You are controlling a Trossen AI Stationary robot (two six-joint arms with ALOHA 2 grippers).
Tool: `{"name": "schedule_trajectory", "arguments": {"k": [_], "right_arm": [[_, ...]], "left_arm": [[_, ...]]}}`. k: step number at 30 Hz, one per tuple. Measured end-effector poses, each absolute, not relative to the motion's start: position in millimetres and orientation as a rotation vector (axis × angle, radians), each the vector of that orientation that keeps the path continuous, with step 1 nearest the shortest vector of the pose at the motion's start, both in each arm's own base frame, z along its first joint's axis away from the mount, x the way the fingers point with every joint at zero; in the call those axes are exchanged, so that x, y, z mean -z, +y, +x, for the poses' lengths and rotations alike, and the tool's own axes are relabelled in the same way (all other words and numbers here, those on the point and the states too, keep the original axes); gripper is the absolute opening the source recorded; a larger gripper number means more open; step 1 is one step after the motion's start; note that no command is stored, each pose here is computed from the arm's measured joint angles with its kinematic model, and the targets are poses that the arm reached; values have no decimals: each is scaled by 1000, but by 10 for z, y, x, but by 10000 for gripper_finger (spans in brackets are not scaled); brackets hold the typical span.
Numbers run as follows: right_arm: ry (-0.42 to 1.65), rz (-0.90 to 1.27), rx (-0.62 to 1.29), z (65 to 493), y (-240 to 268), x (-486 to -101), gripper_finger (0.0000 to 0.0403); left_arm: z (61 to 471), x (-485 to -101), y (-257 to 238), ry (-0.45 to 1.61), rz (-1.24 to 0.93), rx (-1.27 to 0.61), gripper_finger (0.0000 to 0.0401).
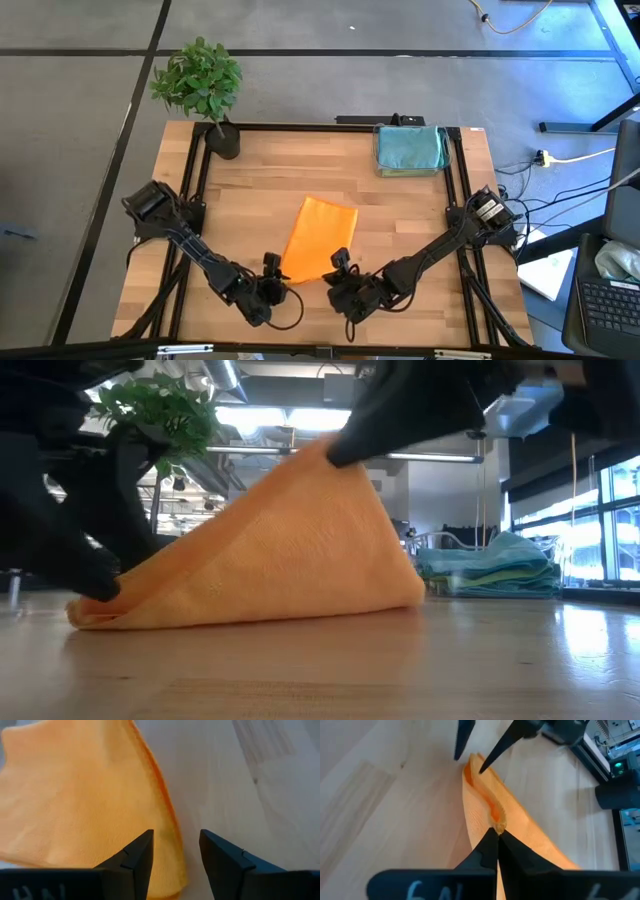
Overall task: Fold microfiber towels
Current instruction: Fold the orange microfiber towel
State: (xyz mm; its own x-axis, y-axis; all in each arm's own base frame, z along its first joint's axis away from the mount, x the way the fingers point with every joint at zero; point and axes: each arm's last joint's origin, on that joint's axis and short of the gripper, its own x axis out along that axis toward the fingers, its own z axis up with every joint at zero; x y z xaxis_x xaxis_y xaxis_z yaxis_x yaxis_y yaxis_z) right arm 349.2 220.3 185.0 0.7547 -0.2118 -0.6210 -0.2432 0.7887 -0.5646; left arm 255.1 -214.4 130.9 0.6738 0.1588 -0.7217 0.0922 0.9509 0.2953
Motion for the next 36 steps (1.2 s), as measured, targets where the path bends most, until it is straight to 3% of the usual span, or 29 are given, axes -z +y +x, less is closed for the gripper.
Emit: {"name": "schedule_trajectory", "arguments": {"k": [30,33,36], "right_arm": [[726,-671,32,3517,2183,-1912,6],[737,-662,35,3494,2197,-1902,7],[747,-667,30,3458,2227,-1891,8]], "left_arm": [[2666,-1022,-2177,782,196,-165,148],[2663,-1018,-2171,775,173,-188,133],[2663,-1014,-2166,774,181,-196,93]]}}
